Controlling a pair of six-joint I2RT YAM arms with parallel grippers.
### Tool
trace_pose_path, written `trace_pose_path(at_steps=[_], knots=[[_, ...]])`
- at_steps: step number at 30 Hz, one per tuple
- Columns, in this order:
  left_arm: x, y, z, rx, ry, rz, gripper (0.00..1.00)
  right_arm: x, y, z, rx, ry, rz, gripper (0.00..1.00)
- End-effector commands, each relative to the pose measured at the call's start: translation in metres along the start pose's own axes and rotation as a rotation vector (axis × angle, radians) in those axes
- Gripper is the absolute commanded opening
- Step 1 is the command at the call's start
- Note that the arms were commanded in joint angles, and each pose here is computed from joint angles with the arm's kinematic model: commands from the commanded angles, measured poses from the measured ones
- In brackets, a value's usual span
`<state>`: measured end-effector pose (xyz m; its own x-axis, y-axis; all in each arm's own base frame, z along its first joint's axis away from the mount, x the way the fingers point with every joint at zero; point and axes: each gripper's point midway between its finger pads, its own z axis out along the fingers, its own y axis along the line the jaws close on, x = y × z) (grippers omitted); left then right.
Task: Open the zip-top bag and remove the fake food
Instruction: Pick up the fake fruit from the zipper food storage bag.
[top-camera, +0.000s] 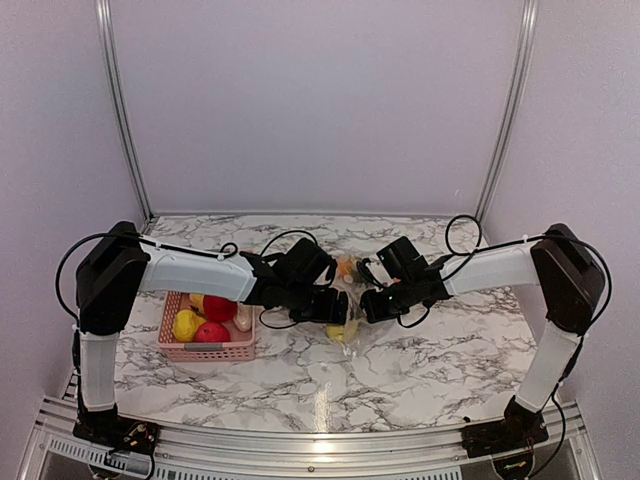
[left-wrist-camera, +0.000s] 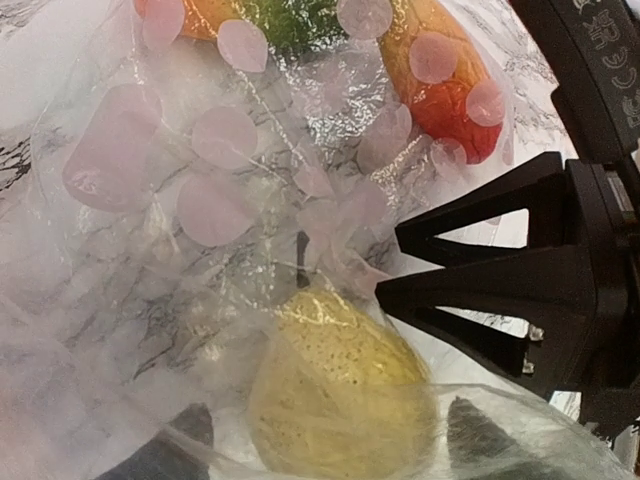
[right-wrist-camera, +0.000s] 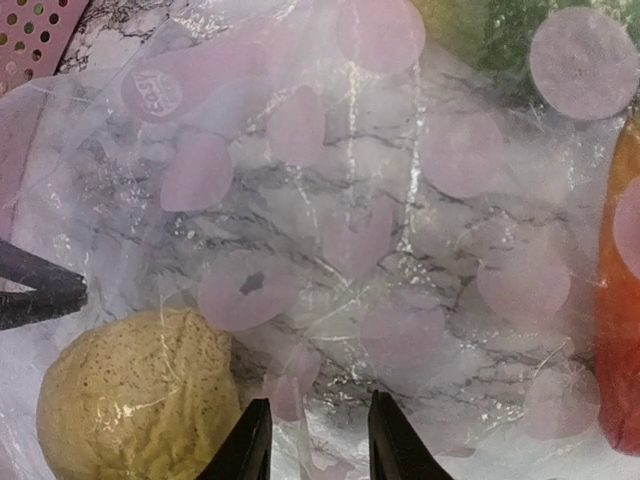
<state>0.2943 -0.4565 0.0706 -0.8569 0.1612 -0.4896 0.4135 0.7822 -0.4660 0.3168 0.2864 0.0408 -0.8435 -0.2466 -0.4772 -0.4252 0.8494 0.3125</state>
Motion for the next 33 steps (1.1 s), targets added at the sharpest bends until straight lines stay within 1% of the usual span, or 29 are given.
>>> trace_pose_path(at_steps=[1, 9, 15, 18, 22, 25, 33], knots=[[0.014, 0.007, 0.003, -0.059, 0.048, 0.041, 0.83, 0.004, -0.002, 0.008, 0.02, 0.0, 0.001, 0.34], [0.026, 0.003, 0.012, -0.071, 0.079, 0.068, 0.83, 0.001, -0.002, 0.008, 0.022, -0.013, 0.011, 0.36], [0.028, 0.002, 0.019, -0.098, 0.082, 0.076, 0.77, 0.0, -0.003, 0.008, 0.027, -0.017, 0.01, 0.36], [0.027, 0.002, 0.018, -0.106, 0.075, 0.076, 0.73, 0.0, -0.004, 0.008, 0.035, -0.017, 0.01, 0.36], [0.021, -0.002, 0.006, -0.094, 0.049, 0.075, 0.64, 0.0, -0.007, 0.009, 0.049, -0.019, 0.015, 0.36], [0.006, -0.004, -0.01, -0.096, -0.019, 0.072, 0.63, 0.0, -0.01, 0.011, 0.061, -0.021, 0.02, 0.36], [-0.004, 0.001, -0.036, -0.048, -0.065, 0.02, 0.61, 0.001, -0.016, 0.015, 0.086, -0.018, 0.028, 0.35]])
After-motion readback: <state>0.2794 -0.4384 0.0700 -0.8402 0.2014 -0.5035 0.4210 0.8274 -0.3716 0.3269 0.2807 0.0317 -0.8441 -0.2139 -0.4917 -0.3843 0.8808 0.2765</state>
